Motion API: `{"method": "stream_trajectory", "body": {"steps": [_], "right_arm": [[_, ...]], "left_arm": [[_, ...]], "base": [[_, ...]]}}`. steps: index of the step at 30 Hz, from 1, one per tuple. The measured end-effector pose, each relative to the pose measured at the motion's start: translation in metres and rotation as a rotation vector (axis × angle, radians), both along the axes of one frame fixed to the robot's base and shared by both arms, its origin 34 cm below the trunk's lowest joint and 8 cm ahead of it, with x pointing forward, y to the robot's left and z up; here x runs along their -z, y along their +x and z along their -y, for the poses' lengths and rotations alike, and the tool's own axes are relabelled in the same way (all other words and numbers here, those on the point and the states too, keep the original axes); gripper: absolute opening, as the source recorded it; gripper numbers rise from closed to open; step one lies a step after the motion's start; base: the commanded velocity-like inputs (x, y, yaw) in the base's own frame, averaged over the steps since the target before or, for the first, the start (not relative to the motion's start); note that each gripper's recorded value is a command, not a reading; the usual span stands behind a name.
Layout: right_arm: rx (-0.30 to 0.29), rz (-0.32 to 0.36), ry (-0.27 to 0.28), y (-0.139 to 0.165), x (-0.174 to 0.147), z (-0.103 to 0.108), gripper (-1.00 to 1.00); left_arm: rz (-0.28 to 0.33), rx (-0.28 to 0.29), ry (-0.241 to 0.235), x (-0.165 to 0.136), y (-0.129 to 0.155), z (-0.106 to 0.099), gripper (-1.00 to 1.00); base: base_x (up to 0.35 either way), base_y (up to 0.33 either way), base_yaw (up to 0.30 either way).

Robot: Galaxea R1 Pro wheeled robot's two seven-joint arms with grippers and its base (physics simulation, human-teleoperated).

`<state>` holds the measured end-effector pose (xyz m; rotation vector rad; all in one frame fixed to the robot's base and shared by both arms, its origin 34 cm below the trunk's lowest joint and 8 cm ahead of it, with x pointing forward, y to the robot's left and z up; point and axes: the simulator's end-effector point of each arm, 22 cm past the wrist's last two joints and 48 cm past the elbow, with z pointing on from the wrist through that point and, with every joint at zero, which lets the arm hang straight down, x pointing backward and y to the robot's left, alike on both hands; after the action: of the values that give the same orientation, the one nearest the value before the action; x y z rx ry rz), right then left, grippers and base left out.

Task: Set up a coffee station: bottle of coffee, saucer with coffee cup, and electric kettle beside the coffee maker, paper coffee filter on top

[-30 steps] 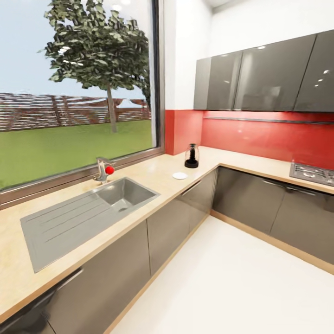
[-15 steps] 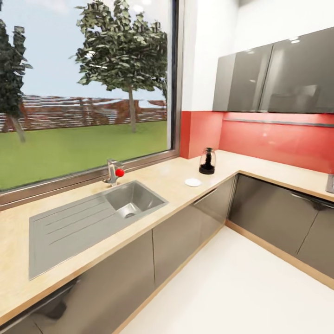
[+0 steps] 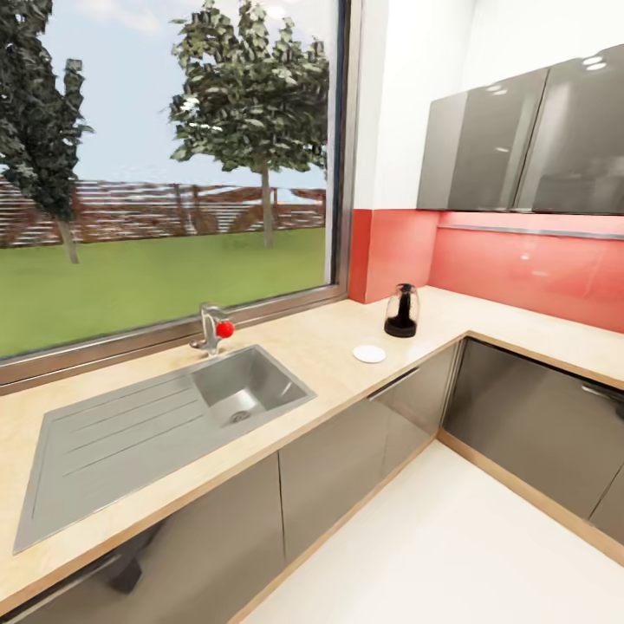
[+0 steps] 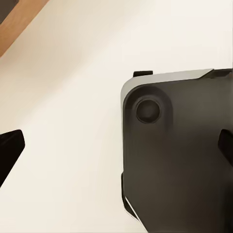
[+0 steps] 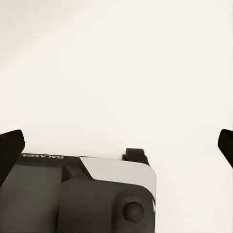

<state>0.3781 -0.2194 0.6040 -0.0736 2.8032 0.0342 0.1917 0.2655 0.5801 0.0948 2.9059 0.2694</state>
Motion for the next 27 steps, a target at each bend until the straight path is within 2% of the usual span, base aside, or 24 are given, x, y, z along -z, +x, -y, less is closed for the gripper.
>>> {"method": "stream_trajectory", "body": {"steps": [14,27], "right_arm": [[-0.001,0.0,-0.001,0.0001,0.0001,0.0017,1.0],[0.003,0.001,0.001,0.0006,-0.0001,-0.0001,1.0]], "left_arm": [[0.002,0.0,0.0,-0.0001,0.0012,0.0001,1.0],[0.005,0.0,-0.001,-0.0004,0.0027,0.0003,1.0]], "base": [[0.183,-0.226,0.0],[0.115,-0.265,0.004]]}}
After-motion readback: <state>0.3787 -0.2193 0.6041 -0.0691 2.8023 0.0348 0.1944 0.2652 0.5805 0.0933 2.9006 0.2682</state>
